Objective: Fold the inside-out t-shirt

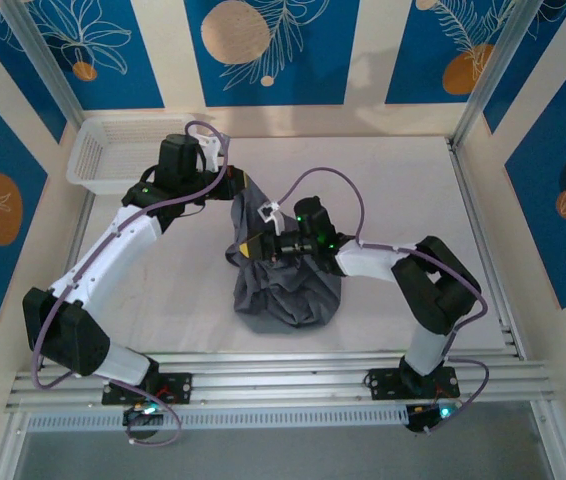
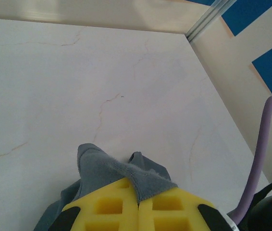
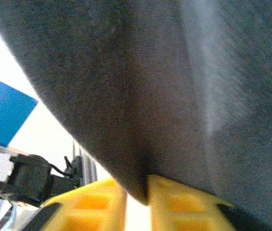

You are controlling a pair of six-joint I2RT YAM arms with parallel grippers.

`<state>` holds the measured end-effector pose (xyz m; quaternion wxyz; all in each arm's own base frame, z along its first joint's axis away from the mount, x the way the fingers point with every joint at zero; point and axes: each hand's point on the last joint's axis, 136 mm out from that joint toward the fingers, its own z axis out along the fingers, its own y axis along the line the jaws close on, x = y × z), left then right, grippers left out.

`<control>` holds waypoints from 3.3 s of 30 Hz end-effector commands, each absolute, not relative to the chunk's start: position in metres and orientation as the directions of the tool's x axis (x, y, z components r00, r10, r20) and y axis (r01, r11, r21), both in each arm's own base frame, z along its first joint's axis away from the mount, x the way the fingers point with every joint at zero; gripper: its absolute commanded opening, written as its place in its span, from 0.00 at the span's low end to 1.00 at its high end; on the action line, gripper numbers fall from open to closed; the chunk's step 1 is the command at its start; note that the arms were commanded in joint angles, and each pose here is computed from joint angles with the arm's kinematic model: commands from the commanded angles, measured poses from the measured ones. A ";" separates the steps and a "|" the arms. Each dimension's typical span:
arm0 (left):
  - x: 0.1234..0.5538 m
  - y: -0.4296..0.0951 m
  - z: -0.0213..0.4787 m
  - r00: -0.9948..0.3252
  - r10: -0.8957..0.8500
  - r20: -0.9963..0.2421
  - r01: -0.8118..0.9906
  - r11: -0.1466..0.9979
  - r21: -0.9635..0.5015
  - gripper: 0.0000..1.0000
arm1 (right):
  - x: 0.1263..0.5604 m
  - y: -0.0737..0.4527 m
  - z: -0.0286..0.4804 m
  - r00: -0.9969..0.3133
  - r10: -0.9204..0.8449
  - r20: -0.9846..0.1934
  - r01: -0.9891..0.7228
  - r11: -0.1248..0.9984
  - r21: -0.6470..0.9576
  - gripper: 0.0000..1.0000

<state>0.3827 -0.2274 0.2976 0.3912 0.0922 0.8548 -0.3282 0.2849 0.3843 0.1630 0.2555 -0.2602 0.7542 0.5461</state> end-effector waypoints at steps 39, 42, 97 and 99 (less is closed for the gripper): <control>0.365 -0.428 0.376 -0.484 0.120 -0.867 0.811 0.433 -0.393 0.49 | 0.322 -0.074 0.224 -0.252 0.864 -0.436 0.688 0.477 0.547 0.00; 0.368 -0.396 0.366 -0.469 0.101 -0.878 0.769 0.535 -0.349 0.61 | 0.316 -0.092 0.233 -0.226 0.875 -0.429 0.686 0.455 0.568 0.18; 0.279 -0.301 0.240 -0.834 -0.029 -0.550 0.503 0.368 -0.782 0.00 | 0.261 0.209 0.142 -0.812 0.247 -0.528 -0.017 0.895 0.445 0.59; 0.279 -0.299 0.239 -0.837 -0.032 -0.546 0.495 0.382 -0.781 0.00 | 0.265 0.195 0.142 -0.778 0.257 -0.573 0.084 0.947 0.311 0.61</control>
